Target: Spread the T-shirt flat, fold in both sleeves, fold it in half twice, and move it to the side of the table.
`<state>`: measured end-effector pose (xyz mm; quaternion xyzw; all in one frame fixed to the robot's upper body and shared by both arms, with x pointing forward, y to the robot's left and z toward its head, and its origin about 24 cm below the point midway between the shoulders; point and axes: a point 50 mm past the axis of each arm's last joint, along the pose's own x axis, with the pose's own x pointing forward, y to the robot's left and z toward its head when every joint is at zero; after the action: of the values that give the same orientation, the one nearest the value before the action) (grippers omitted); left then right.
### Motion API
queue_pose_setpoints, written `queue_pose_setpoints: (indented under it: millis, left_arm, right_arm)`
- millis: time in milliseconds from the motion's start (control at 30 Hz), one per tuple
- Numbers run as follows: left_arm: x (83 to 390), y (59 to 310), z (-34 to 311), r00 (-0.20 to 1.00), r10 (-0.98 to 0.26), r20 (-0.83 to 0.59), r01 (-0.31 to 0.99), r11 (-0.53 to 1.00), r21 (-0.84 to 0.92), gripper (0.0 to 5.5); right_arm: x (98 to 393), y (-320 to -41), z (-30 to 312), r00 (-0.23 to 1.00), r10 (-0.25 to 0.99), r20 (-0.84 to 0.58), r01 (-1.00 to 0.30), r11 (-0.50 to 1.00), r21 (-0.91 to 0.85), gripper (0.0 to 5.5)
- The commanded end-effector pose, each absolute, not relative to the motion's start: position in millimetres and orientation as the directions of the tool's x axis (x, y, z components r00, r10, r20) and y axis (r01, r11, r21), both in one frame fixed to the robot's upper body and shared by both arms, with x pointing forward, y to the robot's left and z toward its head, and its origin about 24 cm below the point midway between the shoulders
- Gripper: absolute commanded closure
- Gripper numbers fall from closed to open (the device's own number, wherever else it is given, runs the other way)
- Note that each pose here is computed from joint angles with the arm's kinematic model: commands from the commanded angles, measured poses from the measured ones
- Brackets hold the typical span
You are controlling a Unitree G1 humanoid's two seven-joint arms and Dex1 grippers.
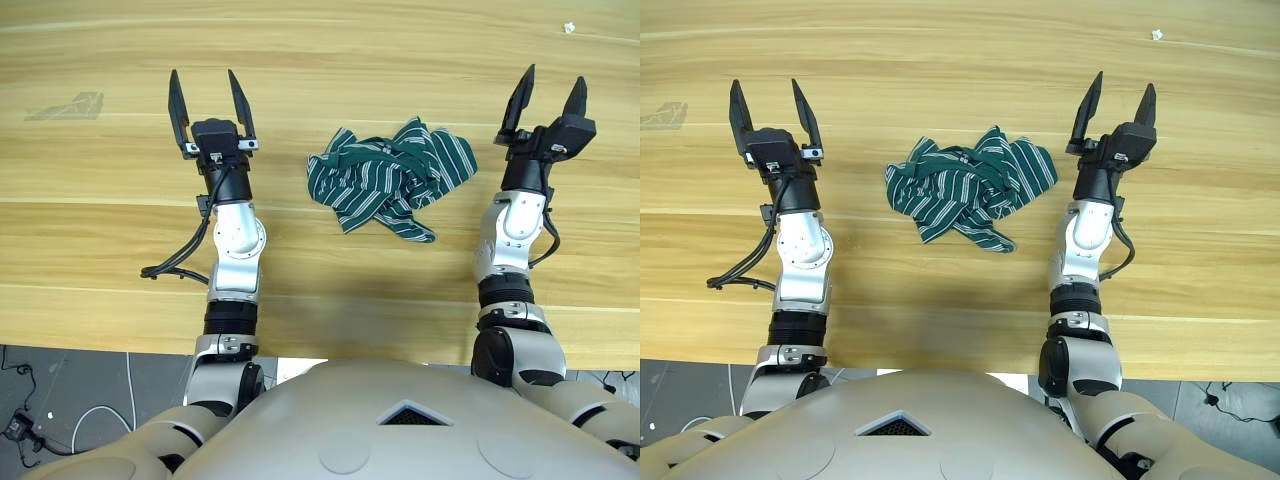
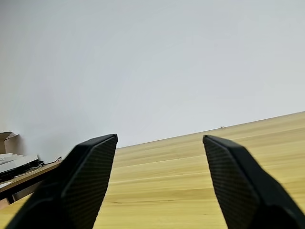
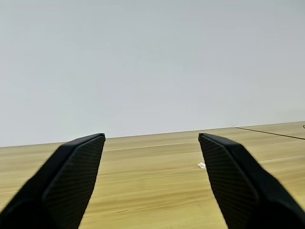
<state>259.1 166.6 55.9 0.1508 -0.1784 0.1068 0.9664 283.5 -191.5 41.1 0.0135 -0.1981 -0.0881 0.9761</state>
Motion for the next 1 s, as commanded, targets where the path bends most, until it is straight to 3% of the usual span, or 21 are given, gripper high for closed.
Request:
queue_pose_setpoints:
  millis: [33,100,200,267,333,500,1000]
  left_arm:
    - [257,155,52,0.944,0.028,0.329,-0.136,0.940,0.312,2.17]
    - [253,142,51,0.949,-0.100,0.300,-0.013,0.935,0.354,2.17]
    - [237,116,46,0.896,-0.411,0.168,0.299,0.839,0.455,2.17]
    - [223,111,48,0.821,-0.562,0.098,0.444,0.739,0.507,2.17]
    - [217,118,46,0.775,-0.632,0.017,0.519,0.651,0.555,2.17]
    - [220,129,45,0.738,-0.670,-0.079,0.563,0.548,0.619,2.17]
    - [239,121,17,0.787,-0.582,-0.205,0.477,0.363,0.800,2.17]
  right_arm:
    - [284,-190,42,0.907,-0.170,0.386,0.159,0.985,0.061,1.83]
    - [284,-190,42,0.907,-0.170,0.386,0.159,0.985,0.061,1.83]
    - [283,-191,42,0.907,-0.169,0.386,0.157,0.986,0.061,1.83]
    - [284,-190,43,0.909,-0.164,0.384,0.152,0.986,0.062,1.83]
    - [285,-188,42,0.912,-0.157,0.379,0.144,0.988,0.064,1.83]
    - [289,-185,41,0.919,-0.143,0.366,0.128,0.990,0.064,1.83]
    - [297,-179,40,0.928,-0.123,0.352,0.107,0.992,0.066,1.83]
